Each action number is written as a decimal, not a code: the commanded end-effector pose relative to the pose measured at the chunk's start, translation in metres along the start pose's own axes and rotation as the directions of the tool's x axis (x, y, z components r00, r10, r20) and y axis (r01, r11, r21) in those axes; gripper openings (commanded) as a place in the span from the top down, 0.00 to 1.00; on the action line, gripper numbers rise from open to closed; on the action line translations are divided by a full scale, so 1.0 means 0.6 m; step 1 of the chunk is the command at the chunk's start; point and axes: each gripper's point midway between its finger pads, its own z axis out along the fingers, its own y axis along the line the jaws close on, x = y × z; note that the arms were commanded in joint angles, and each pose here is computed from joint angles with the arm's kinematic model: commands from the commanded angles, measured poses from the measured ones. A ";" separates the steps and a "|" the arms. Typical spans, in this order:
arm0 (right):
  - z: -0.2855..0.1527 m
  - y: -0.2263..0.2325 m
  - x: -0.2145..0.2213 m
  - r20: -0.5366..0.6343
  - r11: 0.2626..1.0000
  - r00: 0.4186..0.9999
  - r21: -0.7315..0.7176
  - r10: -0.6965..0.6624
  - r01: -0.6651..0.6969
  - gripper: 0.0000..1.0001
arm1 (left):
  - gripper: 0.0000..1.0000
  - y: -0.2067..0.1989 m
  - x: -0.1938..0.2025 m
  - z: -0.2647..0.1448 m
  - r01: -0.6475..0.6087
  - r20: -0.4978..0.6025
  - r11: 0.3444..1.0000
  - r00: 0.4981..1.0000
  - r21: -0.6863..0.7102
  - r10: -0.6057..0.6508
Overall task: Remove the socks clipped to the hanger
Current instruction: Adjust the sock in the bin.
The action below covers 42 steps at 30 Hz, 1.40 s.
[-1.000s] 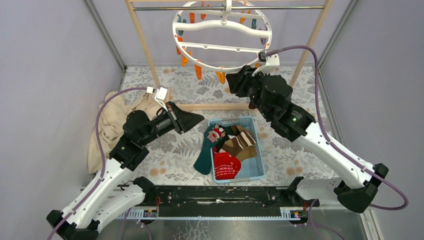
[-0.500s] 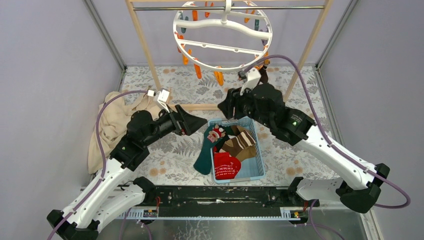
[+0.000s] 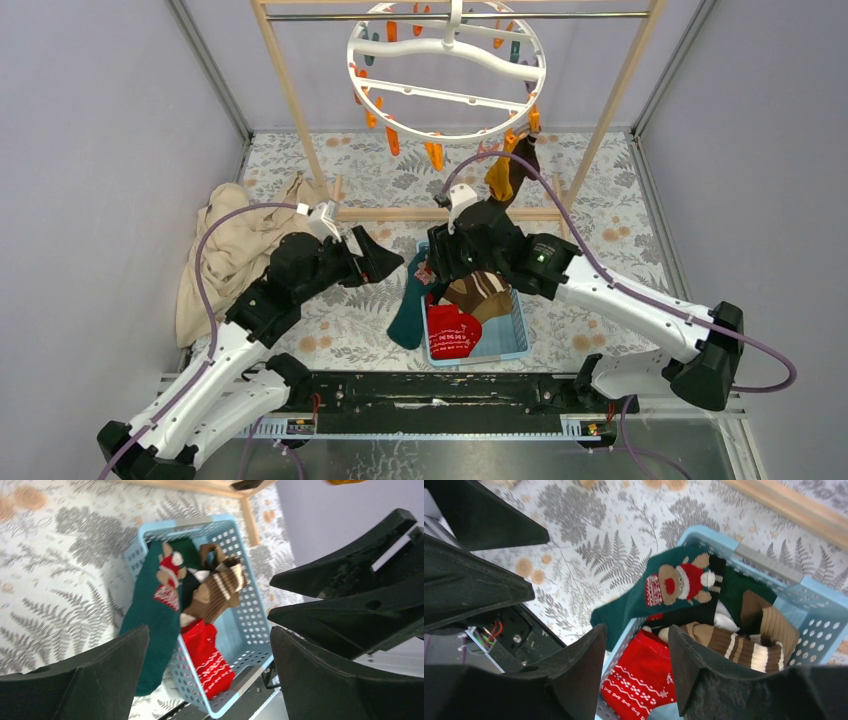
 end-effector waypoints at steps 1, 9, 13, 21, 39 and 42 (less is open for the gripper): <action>0.022 0.013 0.022 -0.023 0.999 1.000 -0.035 0.021 -0.022 0.44 | 0.01 0.051 0.033 0.004 0.029 -0.029 0.994 0.999 -0.106 -0.032; 0.069 0.016 0.067 -0.112 0.999 0.993 -0.030 0.040 -0.043 0.44 | 0.01 0.096 0.056 -0.003 0.057 -0.018 0.980 0.998 -0.193 -0.061; 0.090 0.017 0.084 -0.147 0.999 0.988 -0.022 0.042 -0.046 0.44 | 0.01 0.116 0.079 0.002 0.058 -0.059 0.972 0.996 -0.227 -0.073; 0.122 0.013 0.111 -0.189 0.998 0.980 0.005 0.056 -0.056 0.45 | 0.01 0.135 0.111 0.009 0.062 -0.112 0.968 0.990 -0.242 -0.091; 0.168 -0.003 0.127 -0.216 0.996 0.975 0.080 0.048 -0.032 0.56 | 0.01 0.135 0.116 0.010 0.065 -0.117 0.971 0.989 -0.230 -0.094; 0.170 0.000 0.121 -0.205 0.997 0.978 0.073 0.048 -0.033 0.62 | 0.01 0.134 0.115 0.010 0.063 -0.116 0.972 0.989 -0.228 -0.091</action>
